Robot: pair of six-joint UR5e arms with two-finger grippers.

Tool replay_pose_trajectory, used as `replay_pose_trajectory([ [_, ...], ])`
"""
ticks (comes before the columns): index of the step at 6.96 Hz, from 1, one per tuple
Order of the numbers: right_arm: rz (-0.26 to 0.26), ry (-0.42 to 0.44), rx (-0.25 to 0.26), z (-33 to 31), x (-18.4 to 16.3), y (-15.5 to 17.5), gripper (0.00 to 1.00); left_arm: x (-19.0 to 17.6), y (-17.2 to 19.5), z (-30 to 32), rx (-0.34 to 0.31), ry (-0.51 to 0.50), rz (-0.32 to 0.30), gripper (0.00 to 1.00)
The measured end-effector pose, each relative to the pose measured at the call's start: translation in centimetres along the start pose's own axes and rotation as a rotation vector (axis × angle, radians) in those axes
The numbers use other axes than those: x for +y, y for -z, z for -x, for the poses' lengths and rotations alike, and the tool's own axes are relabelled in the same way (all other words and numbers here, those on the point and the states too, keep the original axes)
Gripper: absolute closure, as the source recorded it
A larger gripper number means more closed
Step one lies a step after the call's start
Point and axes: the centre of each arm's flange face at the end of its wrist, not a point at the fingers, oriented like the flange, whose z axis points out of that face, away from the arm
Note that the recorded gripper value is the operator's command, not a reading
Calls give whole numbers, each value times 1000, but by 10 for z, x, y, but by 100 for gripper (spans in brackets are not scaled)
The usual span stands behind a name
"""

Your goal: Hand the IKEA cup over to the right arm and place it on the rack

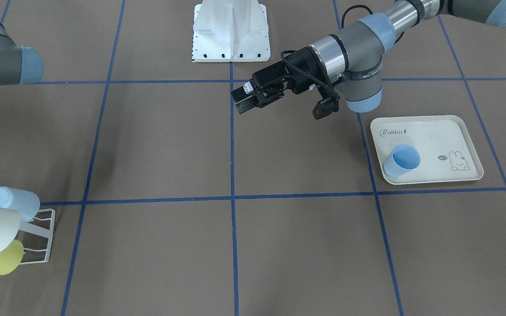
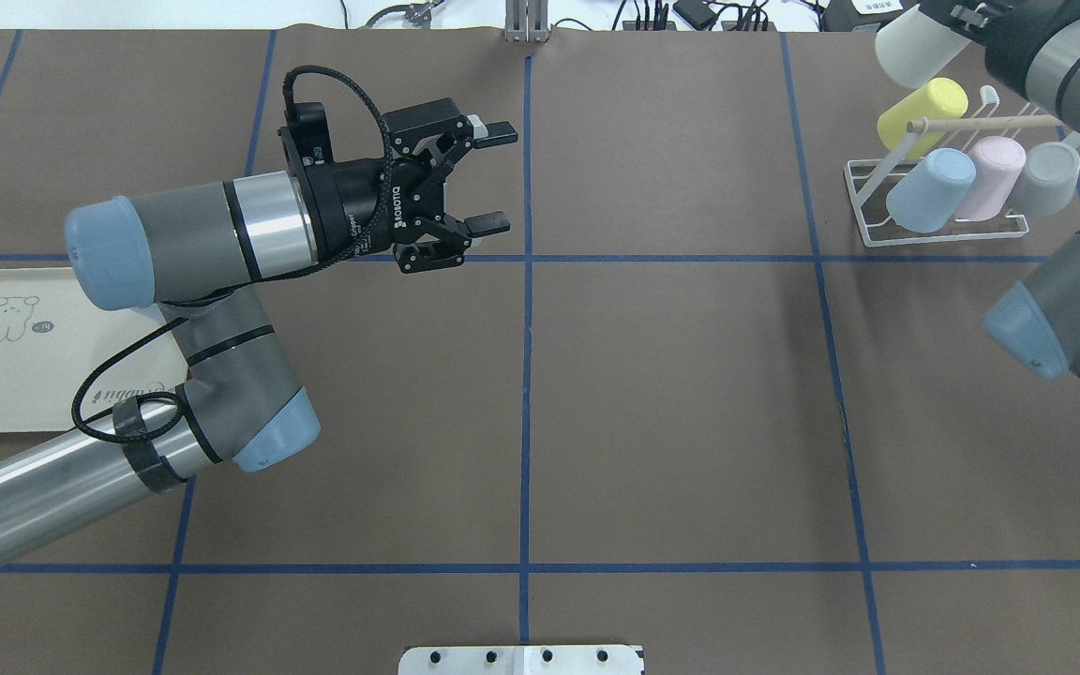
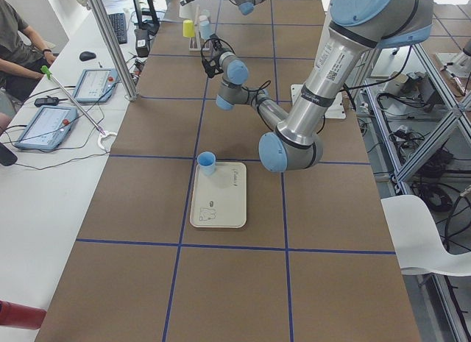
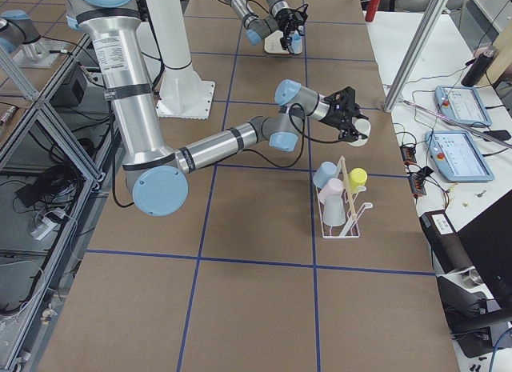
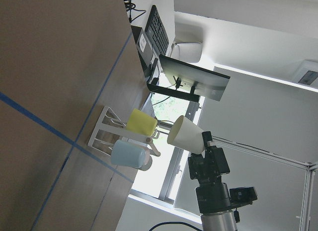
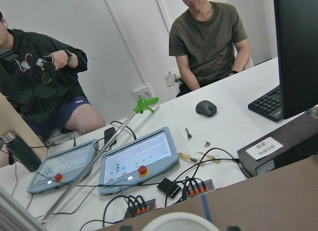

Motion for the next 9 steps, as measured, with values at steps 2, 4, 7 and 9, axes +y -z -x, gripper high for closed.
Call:
replay_pose_trajectory([
  [2, 48, 84, 60, -55, -22, -20, 100, -1, 1, 5, -5, 3, -3, 2],
  [4, 75, 133, 83, -82, -24, -35, 100, 1, 0, 6, -7, 6, -3, 2],
  [7, 92, 142, 99, -85, -22, -56, 100, 1, 0, 6, -6, 6, -3, 1],
  [9, 96, 142, 103, -94, -18, -63, 100, 1, 0, 6, -6, 6, -3, 2],
])
